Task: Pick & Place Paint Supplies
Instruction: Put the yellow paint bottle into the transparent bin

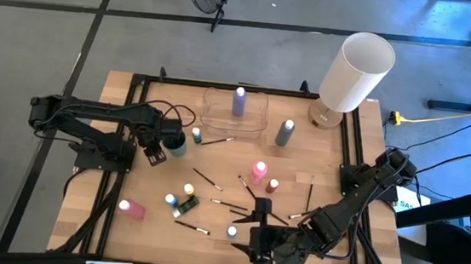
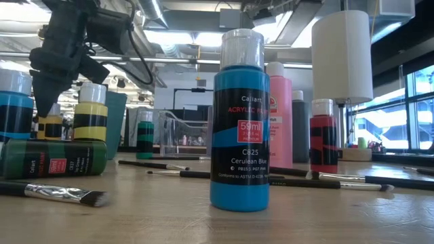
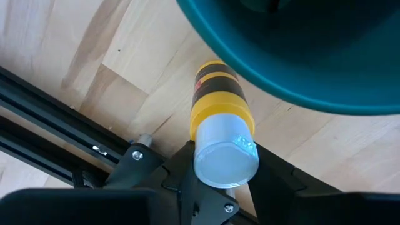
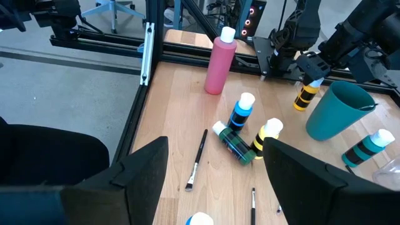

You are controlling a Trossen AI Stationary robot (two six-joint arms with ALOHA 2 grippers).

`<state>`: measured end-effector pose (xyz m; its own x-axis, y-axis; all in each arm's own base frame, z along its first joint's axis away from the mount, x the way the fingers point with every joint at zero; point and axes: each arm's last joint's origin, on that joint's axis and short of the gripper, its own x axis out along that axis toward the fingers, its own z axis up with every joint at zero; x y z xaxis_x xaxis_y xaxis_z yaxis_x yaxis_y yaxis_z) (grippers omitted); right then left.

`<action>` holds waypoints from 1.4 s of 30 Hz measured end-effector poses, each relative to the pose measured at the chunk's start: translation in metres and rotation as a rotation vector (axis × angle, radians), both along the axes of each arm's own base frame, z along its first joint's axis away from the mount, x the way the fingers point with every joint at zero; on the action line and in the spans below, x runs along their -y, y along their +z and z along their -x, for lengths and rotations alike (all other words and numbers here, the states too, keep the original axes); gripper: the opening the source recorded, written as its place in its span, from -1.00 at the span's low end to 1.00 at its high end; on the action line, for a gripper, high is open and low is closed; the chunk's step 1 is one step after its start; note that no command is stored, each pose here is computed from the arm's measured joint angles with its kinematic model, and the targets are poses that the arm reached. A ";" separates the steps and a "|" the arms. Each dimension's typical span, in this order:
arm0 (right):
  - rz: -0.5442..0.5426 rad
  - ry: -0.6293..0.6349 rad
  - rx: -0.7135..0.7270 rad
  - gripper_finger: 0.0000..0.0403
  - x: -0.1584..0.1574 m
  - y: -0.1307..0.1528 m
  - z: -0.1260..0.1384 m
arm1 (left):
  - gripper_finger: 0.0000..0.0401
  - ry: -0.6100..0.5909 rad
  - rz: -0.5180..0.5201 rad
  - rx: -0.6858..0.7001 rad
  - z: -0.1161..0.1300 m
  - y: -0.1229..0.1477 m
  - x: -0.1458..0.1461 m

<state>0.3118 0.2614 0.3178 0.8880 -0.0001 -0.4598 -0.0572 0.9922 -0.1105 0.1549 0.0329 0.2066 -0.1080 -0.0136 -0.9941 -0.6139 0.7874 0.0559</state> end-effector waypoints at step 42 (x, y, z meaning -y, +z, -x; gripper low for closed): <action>0.000 0.000 0.000 0.31 0.000 0.000 0.000 | -0.44 -0.012 -0.015 -0.001 0.000 -0.001 -0.001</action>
<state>0.3118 0.2614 0.3177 0.8879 -0.0002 -0.4601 -0.0572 0.9922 -0.1108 0.1551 0.0334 0.2059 -0.1093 0.0023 -0.9940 -0.6041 0.7940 0.0683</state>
